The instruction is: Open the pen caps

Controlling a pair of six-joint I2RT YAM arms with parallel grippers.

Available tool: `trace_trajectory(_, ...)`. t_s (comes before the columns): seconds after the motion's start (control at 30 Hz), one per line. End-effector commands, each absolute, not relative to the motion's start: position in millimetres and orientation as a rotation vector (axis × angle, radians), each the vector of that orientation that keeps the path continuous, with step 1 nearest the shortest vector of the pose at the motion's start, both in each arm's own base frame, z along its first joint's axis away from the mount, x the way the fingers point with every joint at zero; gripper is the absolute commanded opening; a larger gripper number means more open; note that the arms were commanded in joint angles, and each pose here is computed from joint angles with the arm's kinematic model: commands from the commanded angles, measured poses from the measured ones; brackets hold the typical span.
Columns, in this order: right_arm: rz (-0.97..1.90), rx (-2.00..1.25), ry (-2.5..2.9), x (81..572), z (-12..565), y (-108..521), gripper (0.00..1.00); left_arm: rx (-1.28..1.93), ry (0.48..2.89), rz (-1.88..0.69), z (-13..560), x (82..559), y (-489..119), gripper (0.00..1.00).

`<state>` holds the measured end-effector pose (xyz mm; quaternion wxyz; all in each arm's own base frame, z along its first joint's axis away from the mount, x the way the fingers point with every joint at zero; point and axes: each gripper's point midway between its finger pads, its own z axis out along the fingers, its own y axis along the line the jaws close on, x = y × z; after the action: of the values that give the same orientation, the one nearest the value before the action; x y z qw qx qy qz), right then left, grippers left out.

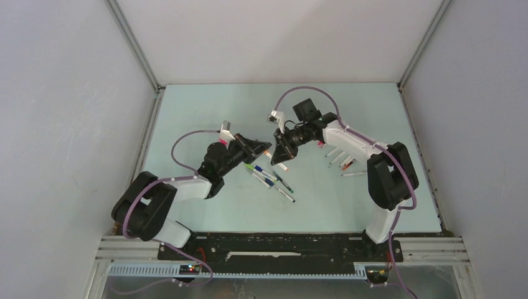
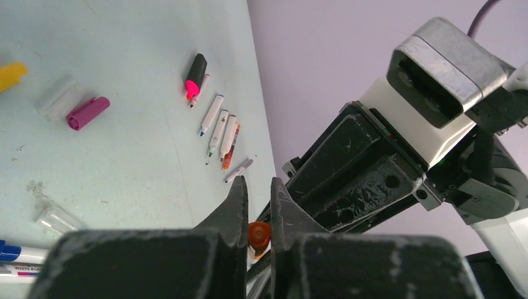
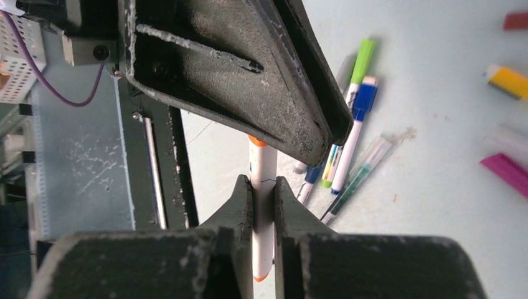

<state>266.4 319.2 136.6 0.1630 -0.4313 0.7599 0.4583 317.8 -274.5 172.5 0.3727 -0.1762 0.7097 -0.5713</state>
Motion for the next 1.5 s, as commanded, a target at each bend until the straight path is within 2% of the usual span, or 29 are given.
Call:
trace_trajectory(0.0, 1.305, -1.281, 2.280, 229.9, 124.4, 281.6, 0.00, -0.575, 1.409, -1.313, 266.0, 381.5, -195.8, 0.00)
trace_trajectory(0.17, 1.304, -1.233, 2.364, 212.4, 110.4, 245.9, 0.00, -0.611, 1.348, -1.189, 288.4, 397.1, -162.9, 0.00)
trace_trajectory(0.37, 1.256, -1.130, 2.397, 222.0, 110.4, 208.1, 0.00, -0.651, 1.367, -1.176, 269.5, 396.6, -159.3, 0.00)
trace_trajectory(0.47, 0.946, -1.253, 2.384, 235.6, 92.4, 167.5, 0.00, -0.565, 1.507, -1.244, 250.2, 393.1, -188.4, 0.00)
trace_trajectory(0.57, 0.553, -1.514, 2.247, 241.9, 66.1, 113.5, 0.00, -0.433, 1.757, -1.282, 209.0, 384.2, -234.1, 0.00)
trace_trajectory(0.67, 0.344, -1.863, 1.927, 232.7, 48.6, 71.9, 0.00, -0.270, 1.989, -1.280, 164.5, 367.1, -279.2, 0.02)
trace_trajectory(0.73, 0.257, -1.955, 1.825, 230.0, 41.8, 54.8, 0.00, -0.165, 2.109, -1.243, 142.2, 356.7, -302.9, 0.04)
trace_trajectory(1.0, 0.169, -2.004, 1.870, 244.4, 18.6, 26.8, 0.02, 0.214, 2.390, -0.958, 85.8, 342.8, -366.4, 0.07)
trace_trajectory(1.13, 0.159, -1.989, 1.887, 249.2, 14.2, 25.6, 0.06, 0.299, 2.503, -0.818, 57.3, 340.1, -371.5, 0.08)
trace_trajectory(1.47, 0.193, -1.928, 1.894, 248.4, 19.5, 32.9, 0.20, 0.346, 2.576, -0.550, 31.4, 361.0, -362.3, 0.30)
